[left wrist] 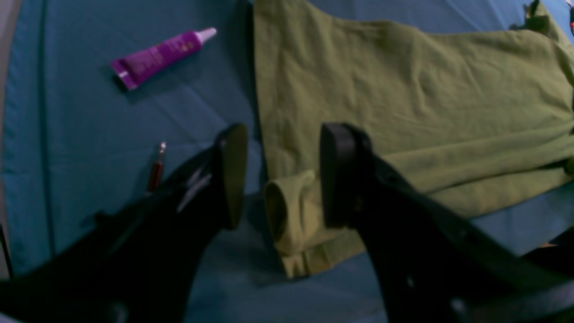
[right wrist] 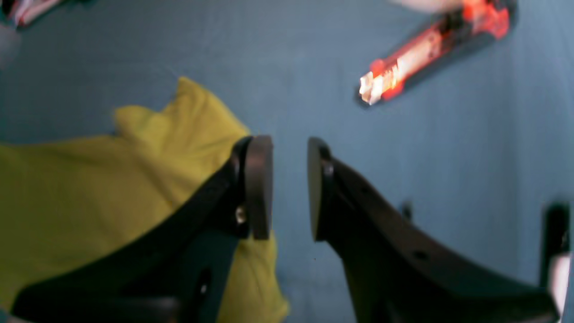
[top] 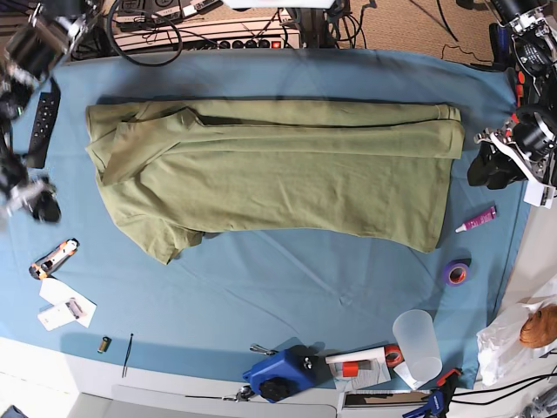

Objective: Layout the t-shirt on the table in an organized manner, then fold the t-shirt properly
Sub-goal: 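Release the fold and move both grippers toward the hem edge, then grasp the hem edge with both grippers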

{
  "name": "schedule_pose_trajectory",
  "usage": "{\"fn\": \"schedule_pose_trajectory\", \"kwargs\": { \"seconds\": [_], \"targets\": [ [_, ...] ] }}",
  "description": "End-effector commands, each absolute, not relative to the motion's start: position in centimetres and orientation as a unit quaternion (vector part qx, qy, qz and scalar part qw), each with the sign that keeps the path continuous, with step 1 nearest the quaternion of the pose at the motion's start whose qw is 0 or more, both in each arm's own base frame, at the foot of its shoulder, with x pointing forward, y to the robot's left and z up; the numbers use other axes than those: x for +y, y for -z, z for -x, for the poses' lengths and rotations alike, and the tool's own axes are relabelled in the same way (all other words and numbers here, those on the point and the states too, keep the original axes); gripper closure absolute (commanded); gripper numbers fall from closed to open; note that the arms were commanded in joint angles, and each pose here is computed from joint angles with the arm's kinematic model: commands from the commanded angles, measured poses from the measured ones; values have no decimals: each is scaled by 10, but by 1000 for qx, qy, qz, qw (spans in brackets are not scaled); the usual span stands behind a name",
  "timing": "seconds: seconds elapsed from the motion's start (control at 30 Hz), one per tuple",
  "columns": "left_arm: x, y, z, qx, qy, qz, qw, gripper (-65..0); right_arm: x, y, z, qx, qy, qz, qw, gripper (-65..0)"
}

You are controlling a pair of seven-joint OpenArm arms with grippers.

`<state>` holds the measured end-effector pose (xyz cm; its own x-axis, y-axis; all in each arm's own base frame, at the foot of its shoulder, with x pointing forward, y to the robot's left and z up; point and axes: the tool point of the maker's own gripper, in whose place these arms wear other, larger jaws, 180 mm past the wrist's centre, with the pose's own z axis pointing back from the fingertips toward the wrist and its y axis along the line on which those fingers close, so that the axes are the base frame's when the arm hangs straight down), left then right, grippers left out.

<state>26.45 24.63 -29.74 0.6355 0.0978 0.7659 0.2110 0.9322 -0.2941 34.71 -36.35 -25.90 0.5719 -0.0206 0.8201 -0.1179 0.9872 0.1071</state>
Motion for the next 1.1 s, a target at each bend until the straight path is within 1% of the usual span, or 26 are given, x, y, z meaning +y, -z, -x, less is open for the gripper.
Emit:
{"fn": "schedule_pose_trajectory", "kwargs": {
  "seconds": [0.0, 0.07, 0.17, 0.23, 0.4, 0.5, 0.67, 0.77, 0.9, 1.07],
  "targets": [
    [249, 283, -270, -447, 42, 177, 876, -275, -361, 234, -364, -489, -55, -58, 869, -145],
    [249, 283, -270, -447, 42, 177, 876, -275, -347, 233, -383, -482, -89, -39, 871, -145],
    [249, 283, -270, -447, 41, 177, 876, -275, -337, 240, -407, -471, -110, -20, 875, -145],
    [249, 283, -270, -447, 42, 177, 876, -275, -334, 252, -421, -456, -114, -20, 883, -145],
    [249, 284, -270, -446, 41, 177, 876, -275, -327, 281, -447, -428, -104, -49, 896, -145],
    [249, 283, -270, -448, 41, 177, 876, -275, -313, 294, -457, -413, -97, -79, 902, -145],
    [249, 278, -274, -464, 37, 179, 867, -275, -290, 327, -459, -388, -90, -99, 912, -145],
    [244, 276, -274, -475, 66, 179, 859, -275, -285, 345, -455, -365, -90, -95, 922, -145],
    [241, 273, -274, -483, 82, 178, 853, -275, -290, 348, -455, -363, -73, -84, 925, -145],
    [241, 270, -277, -492, 85, 177, 848, -275, -290, 355, -448, -341, -75, -83, 933, -145]
  ]
}}
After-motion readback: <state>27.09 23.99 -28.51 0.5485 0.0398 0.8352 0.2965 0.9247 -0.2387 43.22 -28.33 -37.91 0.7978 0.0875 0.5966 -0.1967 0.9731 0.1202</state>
